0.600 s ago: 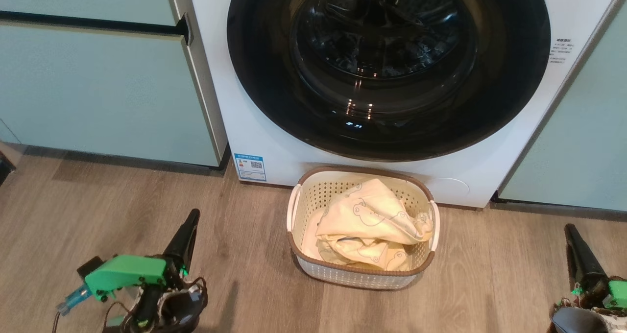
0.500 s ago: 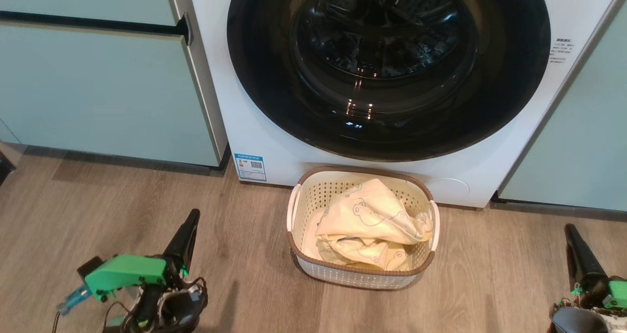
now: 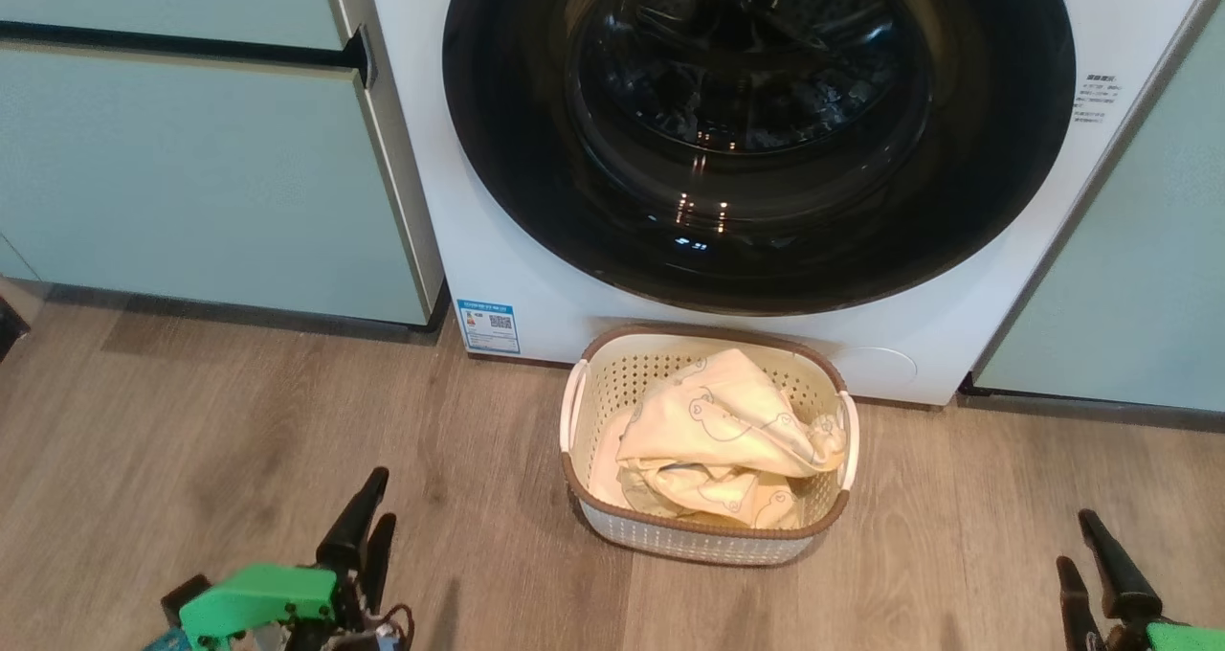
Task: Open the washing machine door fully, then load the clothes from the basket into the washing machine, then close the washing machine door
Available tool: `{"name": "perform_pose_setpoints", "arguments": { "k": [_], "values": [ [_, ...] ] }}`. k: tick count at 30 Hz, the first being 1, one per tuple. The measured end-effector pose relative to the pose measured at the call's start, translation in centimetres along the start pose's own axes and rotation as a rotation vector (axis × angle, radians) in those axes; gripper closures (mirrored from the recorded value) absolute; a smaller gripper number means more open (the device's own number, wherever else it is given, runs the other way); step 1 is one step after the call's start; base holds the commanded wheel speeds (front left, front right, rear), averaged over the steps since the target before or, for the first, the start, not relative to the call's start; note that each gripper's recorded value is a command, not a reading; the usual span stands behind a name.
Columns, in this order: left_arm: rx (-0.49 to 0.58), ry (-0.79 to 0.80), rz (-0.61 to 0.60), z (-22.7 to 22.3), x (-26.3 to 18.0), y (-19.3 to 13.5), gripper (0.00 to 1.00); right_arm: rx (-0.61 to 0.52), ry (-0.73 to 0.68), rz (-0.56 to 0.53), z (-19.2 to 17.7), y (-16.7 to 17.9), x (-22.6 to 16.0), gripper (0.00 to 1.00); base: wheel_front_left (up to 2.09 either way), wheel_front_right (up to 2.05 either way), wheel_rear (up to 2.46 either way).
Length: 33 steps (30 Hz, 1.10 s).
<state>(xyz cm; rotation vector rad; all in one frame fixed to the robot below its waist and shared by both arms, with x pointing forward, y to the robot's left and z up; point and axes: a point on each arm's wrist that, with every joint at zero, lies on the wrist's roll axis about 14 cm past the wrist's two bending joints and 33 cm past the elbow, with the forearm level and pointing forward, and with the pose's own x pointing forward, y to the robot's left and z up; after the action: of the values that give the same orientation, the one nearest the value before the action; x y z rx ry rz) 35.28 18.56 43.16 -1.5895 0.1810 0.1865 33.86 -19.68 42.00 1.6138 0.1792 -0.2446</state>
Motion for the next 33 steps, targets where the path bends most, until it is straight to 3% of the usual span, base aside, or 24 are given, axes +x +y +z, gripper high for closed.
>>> {"name": "perform_pose_setpoints", "arguments": {
  "k": [17, 33],
  "values": [
    [0.143, -0.027, -0.057, 0.2, 0.8, -2.2, 0.0, -0.118, -0.012, 0.068, -0.3, 2.5, 0.7, 0.0, 0.0, 0.0, 0.0],
    [0.378, -0.064, -0.131, 0.4, 1.5, -5.0, 0.0, -0.379, -0.026, 0.139, -1.0, 5.0, 1.3, 0.0, 0.0, 0.0, 0.0]
  ]
}}
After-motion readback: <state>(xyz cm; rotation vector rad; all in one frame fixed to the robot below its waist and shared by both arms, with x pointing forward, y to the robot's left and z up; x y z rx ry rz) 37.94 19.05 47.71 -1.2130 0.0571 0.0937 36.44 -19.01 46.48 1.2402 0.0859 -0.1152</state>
